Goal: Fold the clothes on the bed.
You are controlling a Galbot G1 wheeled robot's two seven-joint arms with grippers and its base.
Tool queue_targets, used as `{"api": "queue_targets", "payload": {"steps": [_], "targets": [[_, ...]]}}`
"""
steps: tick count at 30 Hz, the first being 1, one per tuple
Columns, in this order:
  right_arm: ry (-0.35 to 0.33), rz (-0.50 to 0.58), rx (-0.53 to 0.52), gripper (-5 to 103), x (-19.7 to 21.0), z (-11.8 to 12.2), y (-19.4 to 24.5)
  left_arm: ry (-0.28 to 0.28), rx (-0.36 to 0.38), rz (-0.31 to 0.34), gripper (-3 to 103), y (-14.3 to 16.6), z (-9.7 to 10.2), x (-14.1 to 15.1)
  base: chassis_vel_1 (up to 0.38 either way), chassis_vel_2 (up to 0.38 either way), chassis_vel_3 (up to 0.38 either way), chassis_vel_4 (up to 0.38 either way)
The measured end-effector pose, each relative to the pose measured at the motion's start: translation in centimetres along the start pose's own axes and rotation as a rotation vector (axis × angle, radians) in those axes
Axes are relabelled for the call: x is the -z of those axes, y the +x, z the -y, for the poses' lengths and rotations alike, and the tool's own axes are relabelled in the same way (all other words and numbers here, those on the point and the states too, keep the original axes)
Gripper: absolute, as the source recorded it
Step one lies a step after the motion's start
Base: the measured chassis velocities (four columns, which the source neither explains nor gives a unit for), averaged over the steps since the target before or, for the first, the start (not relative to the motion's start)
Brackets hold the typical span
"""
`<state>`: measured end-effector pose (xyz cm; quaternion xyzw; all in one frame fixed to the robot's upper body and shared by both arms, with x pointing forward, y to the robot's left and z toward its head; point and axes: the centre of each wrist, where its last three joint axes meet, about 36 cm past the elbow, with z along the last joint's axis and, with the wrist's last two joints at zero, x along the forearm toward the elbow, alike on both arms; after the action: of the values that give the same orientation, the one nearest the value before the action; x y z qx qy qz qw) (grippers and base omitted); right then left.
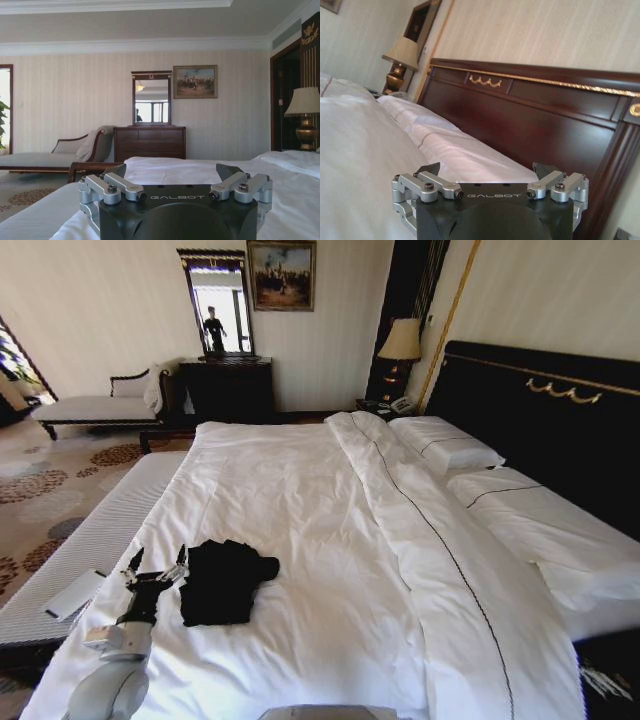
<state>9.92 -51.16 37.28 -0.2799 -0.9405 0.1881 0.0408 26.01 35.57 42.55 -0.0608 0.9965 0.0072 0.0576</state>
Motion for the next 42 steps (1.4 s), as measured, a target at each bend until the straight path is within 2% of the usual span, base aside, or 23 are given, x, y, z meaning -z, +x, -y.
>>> {"api": "queue_targets", "payload": {"steps": [7,16,23,33,42], "targets": [[0.021,0.025,0.021,100,1.8,-0.2,-0.8,0.000,0.002,0.001,100,0.2,-0.1,0.2,0.000,0.000,0.000,0.000],[0.021,0.059,0.027,100,1.5,-0.3,-0.8,0.002,0.005,0.001,100,0.3,0.0,0.2,0.000,0.000,0.000,0.000],[0.008,0.088,0.045,100,1.5,-1.2,-1.3,0.001,0.006,0.005,100,0.2,0.2,0.4,0.000,0.000,0.000,0.000],[-0.004,0.080,0.042,100,1.0,-1.7,-1.3,-0.001,0.005,0.002,100,0.3,0.3,0.4,0.022,0.014,-0.020,-0.017],[-0.002,0.068,0.037,100,0.7,-1.7,-1.1,-0.004,0.000,0.009,100,0.1,0.5,0.6,0.162,0.122,-0.171,-0.130]]}}
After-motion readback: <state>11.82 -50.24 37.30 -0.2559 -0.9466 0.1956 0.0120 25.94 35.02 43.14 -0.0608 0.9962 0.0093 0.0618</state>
